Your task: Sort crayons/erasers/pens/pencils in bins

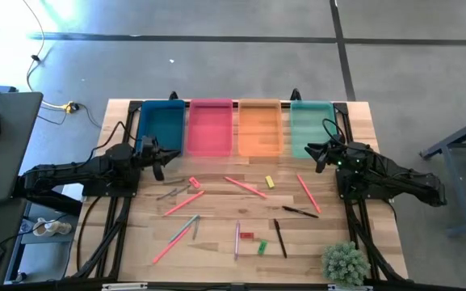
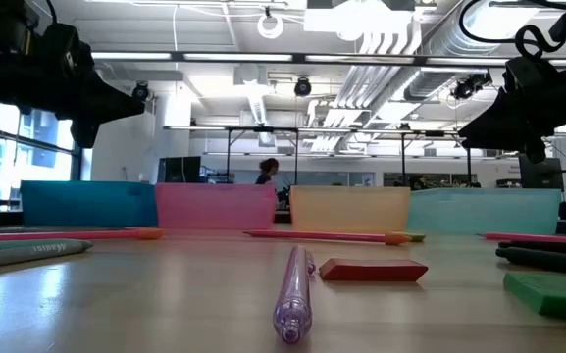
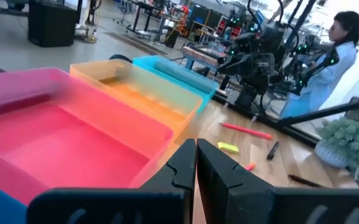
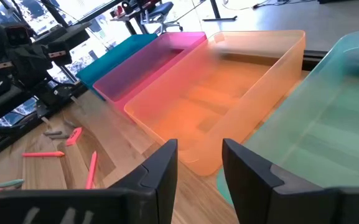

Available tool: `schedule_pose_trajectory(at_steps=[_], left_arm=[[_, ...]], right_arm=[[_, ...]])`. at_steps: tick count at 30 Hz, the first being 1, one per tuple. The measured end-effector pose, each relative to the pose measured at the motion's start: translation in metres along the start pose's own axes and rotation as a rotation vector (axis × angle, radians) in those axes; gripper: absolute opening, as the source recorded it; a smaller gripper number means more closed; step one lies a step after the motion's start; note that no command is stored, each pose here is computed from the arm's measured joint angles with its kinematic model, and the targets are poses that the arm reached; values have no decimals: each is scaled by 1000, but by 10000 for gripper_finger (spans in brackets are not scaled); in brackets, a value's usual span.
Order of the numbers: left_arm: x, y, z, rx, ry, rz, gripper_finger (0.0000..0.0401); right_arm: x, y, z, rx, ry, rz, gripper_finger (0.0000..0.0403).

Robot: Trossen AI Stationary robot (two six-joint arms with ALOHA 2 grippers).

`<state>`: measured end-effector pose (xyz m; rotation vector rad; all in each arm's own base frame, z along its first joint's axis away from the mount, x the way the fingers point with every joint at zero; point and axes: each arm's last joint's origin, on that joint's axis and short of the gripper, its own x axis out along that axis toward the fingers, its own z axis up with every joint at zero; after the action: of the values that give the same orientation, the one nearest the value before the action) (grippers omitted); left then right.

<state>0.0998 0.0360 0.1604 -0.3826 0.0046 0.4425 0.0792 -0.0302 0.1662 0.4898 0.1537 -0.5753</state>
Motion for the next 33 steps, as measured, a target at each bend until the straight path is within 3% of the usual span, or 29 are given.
schedule_pose_trajectory(at_steps=[4,8,14,27,33], left_arm=[[0,0,0,-116,1,-3,3],[0,0,0,-122,3,-6,3],[0,-3,-1,-99,54,-115,14],[0,-4,-2,-114,64,-134,141],[0,-4,-1,-168,58,-120,170]], right_arm=[[0,0,0,0,0,0,119],[0,0,0,0,0,0,119],[0,0,0,0,0,0,119],[0,0,0,0,0,0,119],[0,0,0,0,0,0,119]])
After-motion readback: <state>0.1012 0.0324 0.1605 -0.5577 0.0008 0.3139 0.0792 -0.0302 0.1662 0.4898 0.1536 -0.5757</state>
